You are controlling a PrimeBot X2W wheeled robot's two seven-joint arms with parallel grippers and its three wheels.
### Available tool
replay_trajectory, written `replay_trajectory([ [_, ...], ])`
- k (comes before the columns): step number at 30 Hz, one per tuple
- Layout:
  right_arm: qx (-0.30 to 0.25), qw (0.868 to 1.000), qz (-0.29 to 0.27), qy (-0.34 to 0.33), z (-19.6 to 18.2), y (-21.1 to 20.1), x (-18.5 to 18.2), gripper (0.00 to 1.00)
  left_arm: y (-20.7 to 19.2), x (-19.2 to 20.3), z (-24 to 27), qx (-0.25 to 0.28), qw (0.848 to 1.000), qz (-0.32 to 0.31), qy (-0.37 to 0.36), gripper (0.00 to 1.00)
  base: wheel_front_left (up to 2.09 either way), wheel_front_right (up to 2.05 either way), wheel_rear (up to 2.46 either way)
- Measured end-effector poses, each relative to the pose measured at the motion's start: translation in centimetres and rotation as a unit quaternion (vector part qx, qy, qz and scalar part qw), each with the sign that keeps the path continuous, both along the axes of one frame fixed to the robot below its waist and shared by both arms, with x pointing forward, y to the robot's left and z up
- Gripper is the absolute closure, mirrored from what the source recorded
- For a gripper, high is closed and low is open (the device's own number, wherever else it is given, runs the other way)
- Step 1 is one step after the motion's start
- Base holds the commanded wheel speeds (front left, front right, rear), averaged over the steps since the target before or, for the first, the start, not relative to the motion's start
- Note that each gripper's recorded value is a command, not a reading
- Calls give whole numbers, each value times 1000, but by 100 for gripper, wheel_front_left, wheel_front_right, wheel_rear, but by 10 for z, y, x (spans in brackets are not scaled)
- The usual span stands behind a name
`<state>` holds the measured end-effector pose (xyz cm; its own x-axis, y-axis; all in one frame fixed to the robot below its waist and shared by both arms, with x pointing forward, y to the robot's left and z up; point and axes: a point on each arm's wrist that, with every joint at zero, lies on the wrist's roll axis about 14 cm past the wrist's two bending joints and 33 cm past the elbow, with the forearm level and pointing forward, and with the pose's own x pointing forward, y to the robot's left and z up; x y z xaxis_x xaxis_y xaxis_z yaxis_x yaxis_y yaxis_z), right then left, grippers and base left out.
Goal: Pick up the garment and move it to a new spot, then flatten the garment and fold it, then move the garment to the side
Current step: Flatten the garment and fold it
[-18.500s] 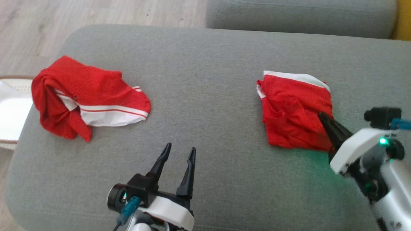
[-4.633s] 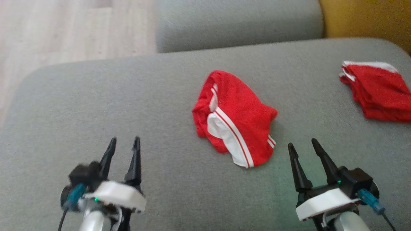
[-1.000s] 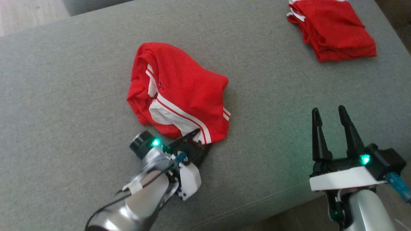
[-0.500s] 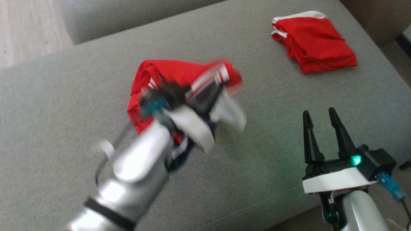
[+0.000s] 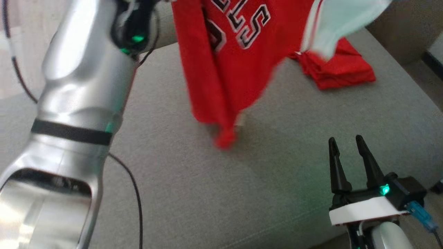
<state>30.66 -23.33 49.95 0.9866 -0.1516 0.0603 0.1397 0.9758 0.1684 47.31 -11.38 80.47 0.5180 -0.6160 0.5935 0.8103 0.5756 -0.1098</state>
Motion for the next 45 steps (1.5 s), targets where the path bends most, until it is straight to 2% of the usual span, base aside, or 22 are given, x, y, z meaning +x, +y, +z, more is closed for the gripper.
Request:
replay_trajectory([
  [3,0,1000,13,-5,3,7,5,0,35,24,-28,-12,997,45,56,100,0,0,0],
  [6,0,1000,27,-9,5,14,11,0,80,41,-112,-6,981,101,164,100,0,0,0],
  [8,0,999,38,-10,5,20,16,0,111,35,-190,2,957,140,256,100,0,0,0],
  [12,0,998,59,-6,2,33,21,0,178,-19,-331,24,885,217,411,100,0,0,0],
  [15,0,997,78,2,-3,45,26,0,222,-68,-387,20,841,268,470,100,0,0,0],
  [16,0,997,82,2,-3,47,28,0,229,-74,-389,11,837,277,472,100,0,0,0],
  [20,-4,995,95,5,-4,54,32,0,252,-89,-389,-6,830,310,464,100,0,0,0],
  [25,-4,995,104,4,-4,60,36,0,270,-107,-388,6,826,341,449,100,0,0,0],
  [27,-4,994,108,3,-4,62,37,0,276,-109,-384,15,827,352,438,47,0,0,0],
  [28,-3,994,110,3,-4,64,38,0,278,-109,-382,21,829,357,431,0,0,0,0],
  [36,-3,992,126,7,-6,74,42,0,284,-106,-355,91,845,388,357,0,0,0,0],
  [42,-2,990,138,10,-9,81,46,0,282,-135,-371,113,838,383,373,0,0,0,0],
  [45,-1,989,144,15,-11,85,47,0,272,-157,-390,138,829,370,396,0,0,0,0],
])
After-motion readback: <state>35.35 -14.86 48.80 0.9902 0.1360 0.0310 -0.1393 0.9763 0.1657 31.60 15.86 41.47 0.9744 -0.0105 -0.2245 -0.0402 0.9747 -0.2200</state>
